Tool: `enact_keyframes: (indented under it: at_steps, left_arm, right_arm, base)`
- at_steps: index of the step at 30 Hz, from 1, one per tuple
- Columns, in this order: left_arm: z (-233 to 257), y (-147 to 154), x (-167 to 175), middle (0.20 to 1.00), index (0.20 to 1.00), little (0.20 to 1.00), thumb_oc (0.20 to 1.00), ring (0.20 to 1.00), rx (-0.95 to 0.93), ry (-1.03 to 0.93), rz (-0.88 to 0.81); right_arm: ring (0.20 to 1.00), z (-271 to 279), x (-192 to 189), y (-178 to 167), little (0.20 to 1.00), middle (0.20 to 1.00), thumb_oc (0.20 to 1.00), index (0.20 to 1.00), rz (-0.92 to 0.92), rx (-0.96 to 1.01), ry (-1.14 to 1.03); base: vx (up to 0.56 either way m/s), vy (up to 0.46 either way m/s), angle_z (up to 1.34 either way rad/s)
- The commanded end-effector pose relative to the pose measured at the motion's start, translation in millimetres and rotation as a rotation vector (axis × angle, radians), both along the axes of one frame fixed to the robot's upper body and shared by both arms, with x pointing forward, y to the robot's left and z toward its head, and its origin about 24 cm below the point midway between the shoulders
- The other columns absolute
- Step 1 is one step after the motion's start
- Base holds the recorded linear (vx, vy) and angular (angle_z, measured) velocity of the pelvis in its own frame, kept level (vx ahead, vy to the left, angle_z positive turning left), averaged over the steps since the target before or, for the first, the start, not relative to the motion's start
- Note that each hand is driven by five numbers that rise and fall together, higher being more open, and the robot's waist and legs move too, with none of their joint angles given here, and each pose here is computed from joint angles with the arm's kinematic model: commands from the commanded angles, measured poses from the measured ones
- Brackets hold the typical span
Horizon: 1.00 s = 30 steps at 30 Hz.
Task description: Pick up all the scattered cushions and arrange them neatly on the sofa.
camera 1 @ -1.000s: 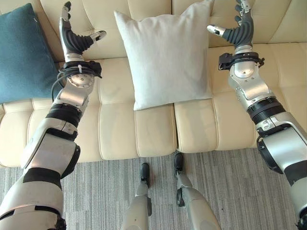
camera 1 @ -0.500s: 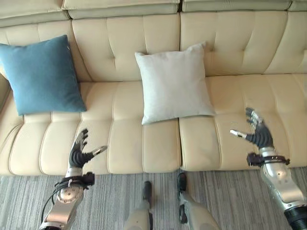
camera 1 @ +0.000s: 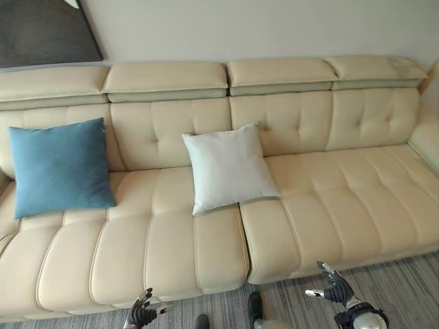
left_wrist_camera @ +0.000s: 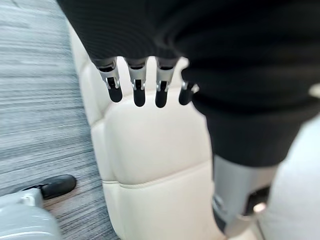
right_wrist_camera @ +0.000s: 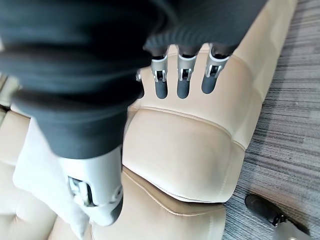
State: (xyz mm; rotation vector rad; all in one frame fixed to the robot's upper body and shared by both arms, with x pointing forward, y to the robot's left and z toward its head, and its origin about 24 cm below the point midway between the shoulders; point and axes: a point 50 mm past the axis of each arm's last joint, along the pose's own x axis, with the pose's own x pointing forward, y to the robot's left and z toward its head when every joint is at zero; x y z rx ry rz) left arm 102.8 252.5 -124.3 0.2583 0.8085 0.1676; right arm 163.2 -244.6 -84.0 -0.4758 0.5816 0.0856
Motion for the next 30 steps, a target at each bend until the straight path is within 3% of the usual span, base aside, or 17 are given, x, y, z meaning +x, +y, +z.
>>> enact_keyframes:
  at_steps: [1, 8, 15, 30]
  left_arm:
    - [27, 21, 40, 1.0, 1.0, 1.0, 1.0, 1.0, 0.104, -0.148, -0.038]
    - [30, 23, 47, 1.0, 1.0, 1.0, 1.0, 1.0, 0.118, -0.166, -0.034]
    - [33, -2, 66, 1.0, 1.0, 1.0, 1.0, 1.0, 0.065, -0.226, -0.08]
    - [35, -8, 62, 1.0, 1.0, 1.0, 1.0, 1.0, 0.056, -0.223, -0.162]
  right_arm:
    - [1.0, 29, 40, 7, 1.0, 1.0, 1.0, 1.0, 0.043, -0.001, -0.168]
    - [1.0, 24, 38, 13, 1.0, 1.0, 1.0, 1.0, 0.019, 0.037, -0.156]
    - [1.0, 32, 42, 1, 1.0, 1.0, 1.0, 1.0, -0.014, 0.011, -0.189]
    - [1.0, 20, 30, 4, 1.0, 1.0, 1.0, 1.0, -0.12, 0.136, -0.148]
  base:
    - [-0.24, -0.013, -0.11]
    - [-0.13, -0.133, 0.03]
    - [-0.16, -0.15, 0.43]
    - [0.03, 0.076, -0.31]
